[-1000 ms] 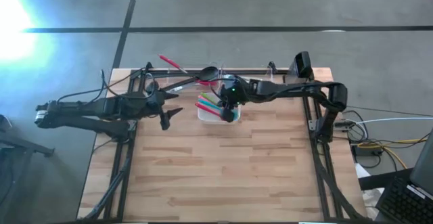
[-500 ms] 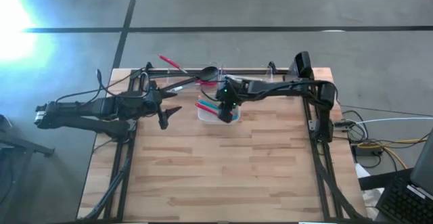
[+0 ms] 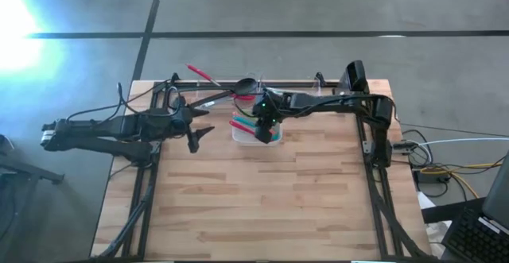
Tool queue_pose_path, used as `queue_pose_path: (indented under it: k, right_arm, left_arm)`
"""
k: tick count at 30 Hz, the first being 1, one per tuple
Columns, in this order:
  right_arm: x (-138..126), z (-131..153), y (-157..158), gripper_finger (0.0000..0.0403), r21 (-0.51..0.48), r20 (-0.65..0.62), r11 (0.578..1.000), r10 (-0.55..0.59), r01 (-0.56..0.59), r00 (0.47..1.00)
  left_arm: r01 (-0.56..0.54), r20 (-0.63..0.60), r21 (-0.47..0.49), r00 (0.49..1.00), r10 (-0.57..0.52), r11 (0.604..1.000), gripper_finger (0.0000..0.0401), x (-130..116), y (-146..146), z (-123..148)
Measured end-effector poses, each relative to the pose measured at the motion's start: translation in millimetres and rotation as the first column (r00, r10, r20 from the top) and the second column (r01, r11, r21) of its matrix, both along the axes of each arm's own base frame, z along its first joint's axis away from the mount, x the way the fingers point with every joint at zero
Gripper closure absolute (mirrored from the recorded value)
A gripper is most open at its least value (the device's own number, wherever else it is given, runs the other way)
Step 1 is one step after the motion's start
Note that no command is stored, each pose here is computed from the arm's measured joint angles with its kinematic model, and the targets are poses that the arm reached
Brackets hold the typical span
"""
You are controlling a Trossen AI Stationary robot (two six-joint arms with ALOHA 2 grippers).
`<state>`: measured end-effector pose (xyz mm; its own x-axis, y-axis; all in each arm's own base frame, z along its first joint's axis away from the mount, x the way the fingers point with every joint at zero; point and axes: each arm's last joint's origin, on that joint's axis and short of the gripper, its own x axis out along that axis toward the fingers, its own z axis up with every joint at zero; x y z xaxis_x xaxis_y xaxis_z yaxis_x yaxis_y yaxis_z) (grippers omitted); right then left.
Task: Pick & Place Kitchen Items
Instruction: Put the orange spatula into the white bin, then return to Home Position
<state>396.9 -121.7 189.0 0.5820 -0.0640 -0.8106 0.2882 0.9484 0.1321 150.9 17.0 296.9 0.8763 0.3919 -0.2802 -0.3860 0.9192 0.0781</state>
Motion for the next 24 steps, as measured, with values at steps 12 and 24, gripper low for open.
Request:
queue_pose_path:
  k: [12,24]
  right_arm:
    - [-4,8,2,0.0280,-0.001,0.003,1.000,0.028,-0.028,1.000]
    - [-12,42,12,0.0233,-0.015,0.087,0.999,0.031,-0.029,0.996]
  left_arm:
    - [-0.001,-0.079,-0.005,0.997,0.001,1.000,0.0128,1,0,-26]
    - [-0.002,-0.237,-0.012,0.971,0.000,1.000,0.0128,-3,0,-80]
